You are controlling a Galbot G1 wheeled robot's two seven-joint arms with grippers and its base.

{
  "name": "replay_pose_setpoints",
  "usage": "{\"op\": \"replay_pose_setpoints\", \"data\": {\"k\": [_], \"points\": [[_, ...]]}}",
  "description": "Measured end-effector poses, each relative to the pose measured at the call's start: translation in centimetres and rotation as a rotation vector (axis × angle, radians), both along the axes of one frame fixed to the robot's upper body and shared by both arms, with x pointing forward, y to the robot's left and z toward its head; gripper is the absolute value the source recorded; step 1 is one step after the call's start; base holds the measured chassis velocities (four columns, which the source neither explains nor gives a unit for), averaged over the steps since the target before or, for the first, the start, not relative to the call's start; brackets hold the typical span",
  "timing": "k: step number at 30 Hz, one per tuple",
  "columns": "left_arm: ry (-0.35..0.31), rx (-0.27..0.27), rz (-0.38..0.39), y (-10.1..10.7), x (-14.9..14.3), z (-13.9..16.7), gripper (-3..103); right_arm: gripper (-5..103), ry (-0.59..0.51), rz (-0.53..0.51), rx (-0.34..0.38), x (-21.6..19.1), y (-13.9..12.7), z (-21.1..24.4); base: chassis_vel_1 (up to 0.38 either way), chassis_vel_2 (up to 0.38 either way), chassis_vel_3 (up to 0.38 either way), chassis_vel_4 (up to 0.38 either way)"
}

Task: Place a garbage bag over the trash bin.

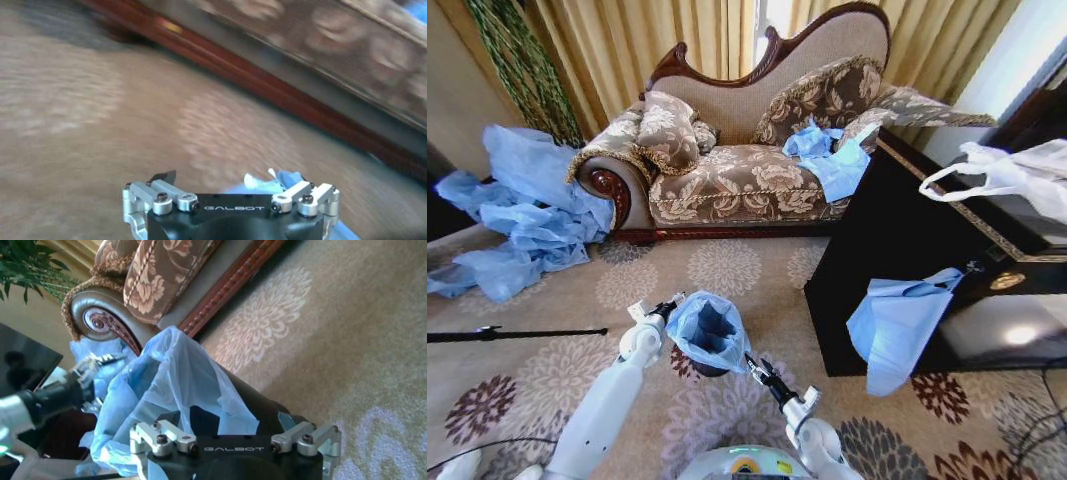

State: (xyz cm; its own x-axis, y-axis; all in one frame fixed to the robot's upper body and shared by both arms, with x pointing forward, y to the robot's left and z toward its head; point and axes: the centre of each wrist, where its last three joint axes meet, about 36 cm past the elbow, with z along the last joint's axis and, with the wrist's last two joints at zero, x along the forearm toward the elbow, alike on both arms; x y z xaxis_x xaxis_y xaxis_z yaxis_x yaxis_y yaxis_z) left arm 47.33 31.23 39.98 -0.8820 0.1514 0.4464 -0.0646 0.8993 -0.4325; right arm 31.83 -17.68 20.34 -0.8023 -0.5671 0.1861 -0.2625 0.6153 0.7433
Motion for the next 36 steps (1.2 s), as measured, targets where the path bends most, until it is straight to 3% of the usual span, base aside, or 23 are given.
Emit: {"op": "replay_pose_setpoints", "data": {"k": [1,2,3,4,6,10,13,17,20,27,33,36], "points": [[-0.004,0.008,-0.081,1.0,-0.1,0.7,100,95,-0.003,0.0,-0.003,-0.1,-0.1,-0.1,0.0,0.0,0.0,0.0],[-0.004,0.008,-0.081,1.0,-0.1,0.7,100,95,-0.003,0.0,-0.003,-0.1,-0.1,-0.1,0.0,0.0,0.0,0.0],[-0.007,0.019,-0.129,1.7,-0.1,1.2,100,96,-0.005,0.0,-0.004,-0.2,-0.1,-0.1,0.0,0.0,0.0,0.0],[-0.015,0.061,-0.219,3.8,0.0,2.3,100,96,-0.01,-0.001,-0.003,-0.4,-0.1,-0.2,0.0,0.0,0.0,0.0],[-0.022,0.085,-0.297,6.4,0.6,3.6,100,97,-0.013,-0.002,-0.003,-0.8,-0.3,-0.3,0.0,0.0,0.0,0.0],[0.03,0.122,-0.318,8.8,2.2,5.5,100,97,-0.019,-0.006,-0.002,-1.2,-0.5,-0.5,0.0,0.0,0.0,0.0],[0.062,0.095,-0.322,9.7,3.6,6.3,100,97,-0.02,-0.008,-0.002,-1.4,-0.6,-0.5,0.0,0.0,0.0,0.0],[0.074,0.079,-0.41,11.0,5.4,6.3,100,97,-0.028,0.005,-0.008,-1.1,-0.4,-0.4,0.0,0.0,0.0,0.0],[0.063,0.195,-0.52,13.4,6.4,4.6,100,97,-0.039,0.012,-0.011,-0.6,-0.2,-0.3,0.0,0.0,0.0,0.0],[0.028,0.212,-0.558,15.1,6.6,3.3,100,97,-0.049,0.02,-0.006,0.1,-0.1,-0.4,0.0,0.0,0.0,0.0],[0.025,0.158,-0.558,13.5,7.4,0.7,101,97,-0.051,0.034,0.008,0.8,0.4,-0.5,0.0,0.0,0.0,0.0],[0.032,0.135,-0.557,12.8,7.7,-0.3,96,95,-0.053,0.036,0.01,1.0,0.5,-0.5,0.0,0.0,0.0,0.0]]}}
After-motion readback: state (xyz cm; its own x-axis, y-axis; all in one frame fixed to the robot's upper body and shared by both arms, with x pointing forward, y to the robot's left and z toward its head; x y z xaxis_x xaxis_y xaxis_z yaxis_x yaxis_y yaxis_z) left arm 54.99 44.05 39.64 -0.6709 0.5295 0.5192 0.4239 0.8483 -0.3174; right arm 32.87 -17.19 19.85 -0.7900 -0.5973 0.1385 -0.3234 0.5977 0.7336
